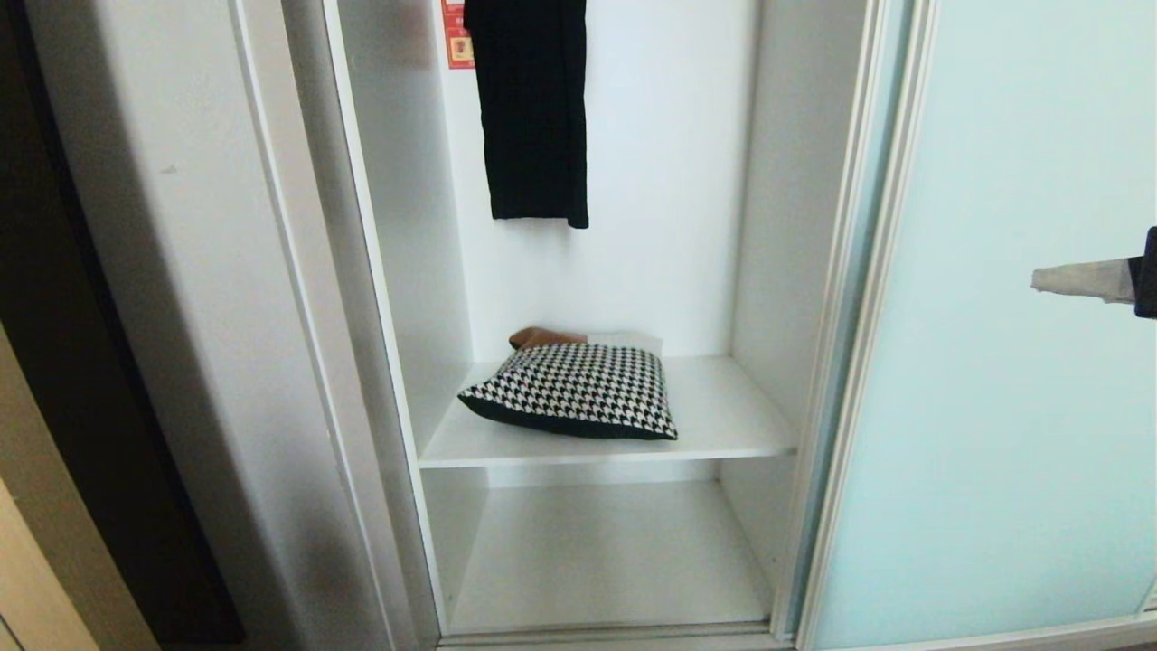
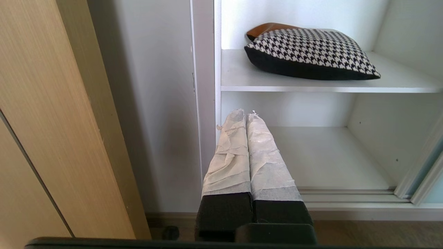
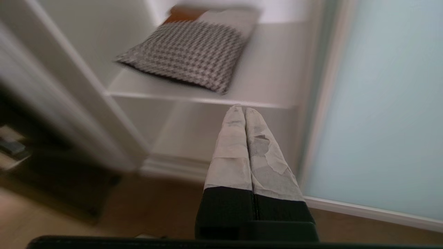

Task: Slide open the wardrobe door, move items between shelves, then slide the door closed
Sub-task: Close the door

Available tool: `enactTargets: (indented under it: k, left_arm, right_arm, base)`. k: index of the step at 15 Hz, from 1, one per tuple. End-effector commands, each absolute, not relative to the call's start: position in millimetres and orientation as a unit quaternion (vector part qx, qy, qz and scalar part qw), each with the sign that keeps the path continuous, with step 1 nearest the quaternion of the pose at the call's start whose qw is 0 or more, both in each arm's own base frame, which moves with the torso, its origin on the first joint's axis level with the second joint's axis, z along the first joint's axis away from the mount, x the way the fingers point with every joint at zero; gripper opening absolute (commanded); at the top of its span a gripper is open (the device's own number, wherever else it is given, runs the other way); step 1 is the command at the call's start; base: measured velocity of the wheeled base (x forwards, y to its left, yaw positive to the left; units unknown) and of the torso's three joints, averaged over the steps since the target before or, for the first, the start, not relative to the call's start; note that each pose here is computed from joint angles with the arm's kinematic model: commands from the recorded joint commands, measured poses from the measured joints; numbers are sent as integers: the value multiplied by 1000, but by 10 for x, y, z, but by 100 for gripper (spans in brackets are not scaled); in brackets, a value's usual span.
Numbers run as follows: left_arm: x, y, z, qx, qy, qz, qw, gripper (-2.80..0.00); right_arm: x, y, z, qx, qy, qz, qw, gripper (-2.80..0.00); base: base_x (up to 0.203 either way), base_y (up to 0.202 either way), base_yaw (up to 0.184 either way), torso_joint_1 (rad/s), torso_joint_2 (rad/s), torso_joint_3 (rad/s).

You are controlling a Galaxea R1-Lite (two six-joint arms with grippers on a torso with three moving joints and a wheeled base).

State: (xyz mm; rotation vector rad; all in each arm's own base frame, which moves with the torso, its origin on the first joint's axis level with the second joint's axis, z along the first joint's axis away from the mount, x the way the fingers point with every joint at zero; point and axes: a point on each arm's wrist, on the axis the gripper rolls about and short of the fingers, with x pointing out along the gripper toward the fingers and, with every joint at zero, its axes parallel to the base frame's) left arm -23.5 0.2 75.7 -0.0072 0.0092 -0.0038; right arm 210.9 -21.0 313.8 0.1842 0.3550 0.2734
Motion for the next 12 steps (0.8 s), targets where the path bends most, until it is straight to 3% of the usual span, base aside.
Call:
enactTargets:
  k: [1, 12]
  left_arm:
    - [-234, 2, 757, -4, 5, -2, 1000, -280]
    - [-234, 2, 757, -4, 5, -2, 1000, -280]
  right_arm:
    - [2450, -432, 2919, 119, 211, 141, 960, -280]
    - [3198, -588, 2442, 149, 258, 163, 941, -280]
  base:
    - [0, 0, 0, 0, 0, 0]
    - [0, 0, 0, 0, 0, 0]
